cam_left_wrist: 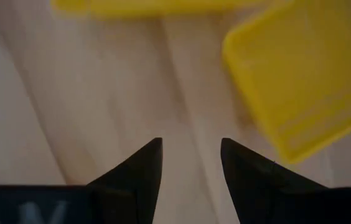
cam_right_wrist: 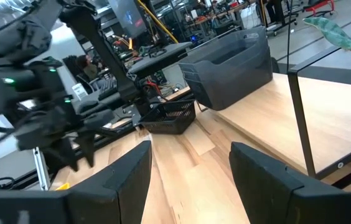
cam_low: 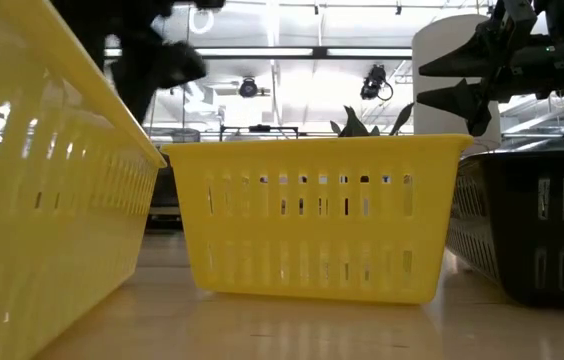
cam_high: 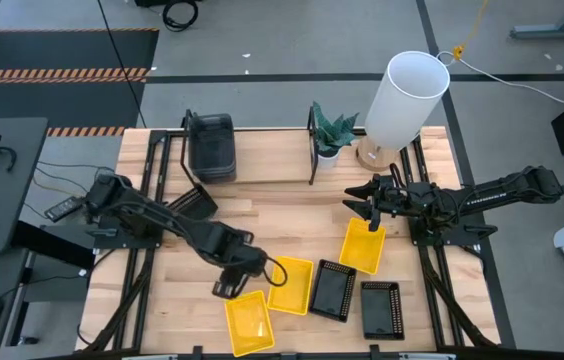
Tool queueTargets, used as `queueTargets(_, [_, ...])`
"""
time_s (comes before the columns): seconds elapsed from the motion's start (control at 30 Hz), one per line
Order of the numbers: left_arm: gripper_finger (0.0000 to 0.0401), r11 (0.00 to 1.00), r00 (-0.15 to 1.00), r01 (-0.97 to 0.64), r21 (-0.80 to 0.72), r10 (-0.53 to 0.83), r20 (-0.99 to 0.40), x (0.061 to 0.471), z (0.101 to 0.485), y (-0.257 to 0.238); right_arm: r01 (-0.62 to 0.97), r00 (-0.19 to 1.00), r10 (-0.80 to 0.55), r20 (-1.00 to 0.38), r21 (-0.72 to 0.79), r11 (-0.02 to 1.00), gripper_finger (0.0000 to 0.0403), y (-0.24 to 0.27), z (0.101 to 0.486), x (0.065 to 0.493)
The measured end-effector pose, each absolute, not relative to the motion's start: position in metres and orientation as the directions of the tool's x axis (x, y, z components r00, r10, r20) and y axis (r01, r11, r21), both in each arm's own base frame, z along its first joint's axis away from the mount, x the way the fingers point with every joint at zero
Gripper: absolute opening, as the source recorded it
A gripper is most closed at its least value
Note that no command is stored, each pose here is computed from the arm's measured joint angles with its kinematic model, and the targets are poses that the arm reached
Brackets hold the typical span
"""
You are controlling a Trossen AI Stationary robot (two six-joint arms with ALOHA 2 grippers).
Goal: Stack baskets on shelf by color
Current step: Stack the middle yellow bin on top of the bottom yellow bin
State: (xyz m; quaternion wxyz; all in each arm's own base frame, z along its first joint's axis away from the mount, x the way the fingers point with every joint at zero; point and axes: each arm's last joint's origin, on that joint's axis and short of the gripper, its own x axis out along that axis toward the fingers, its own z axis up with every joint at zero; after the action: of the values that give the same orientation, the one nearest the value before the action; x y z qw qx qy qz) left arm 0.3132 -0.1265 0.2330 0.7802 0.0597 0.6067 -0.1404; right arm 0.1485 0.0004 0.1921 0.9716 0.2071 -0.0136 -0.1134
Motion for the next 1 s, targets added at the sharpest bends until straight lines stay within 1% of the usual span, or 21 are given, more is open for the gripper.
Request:
queueTargets(0.1, [0.0171, 0.956, 0.266, 0.286, -0.068, -0.147, -0.953, 0.329, 0.241, -0.130, 0.215, 0.974, -0.226, -0.021, 0.405, 0.889, 0.0221, 0.000, 0.192, 0.149])
queueTargets(0.27, [0.0171, 0.970, 0.364, 0.242, -0.019, -0.109, -0.925, 0.355, 0.246, -0.121, 0.215, 0.974, -0.226, -0.020, 0.405, 0.889, 0.0221, 0.000, 0.192, 0.149])
queueTargets(0.47, [0.0171, 0.976, 0.488, 0.216, -0.001, -0.108, -0.866, 0.385, 0.234, -0.104, 0.215, 0.974, -0.226, -0.021, 0.405, 0.888, 0.0221, 0.000, 0.192, 0.149])
queueTargets(0.67, [0.0171, 0.965, 0.560, 0.259, 0.040, -0.116, -0.820, 0.406, 0.217, -0.101, 0.215, 0.974, -0.226, -0.021, 0.405, 0.889, 0.0221, 0.000, 0.192, 0.149])
queueTargets(0.87, [0.0171, 0.954, 0.574, 0.292, 0.064, -0.122, -0.810, 0.416, 0.203, -0.103, 0.214, 0.974, -0.226, -0.018, 0.406, 0.888, 0.0221, 0.000, 0.192, 0.149])
queueTargets(1.0, [0.0171, 0.953, 0.564, 0.296, 0.070, -0.116, -0.817, 0.420, 0.191, -0.103, 0.215, 0.974, -0.226, -0.020, 0.406, 0.888, 0.0221, 0.000, 0.192, 0.149])
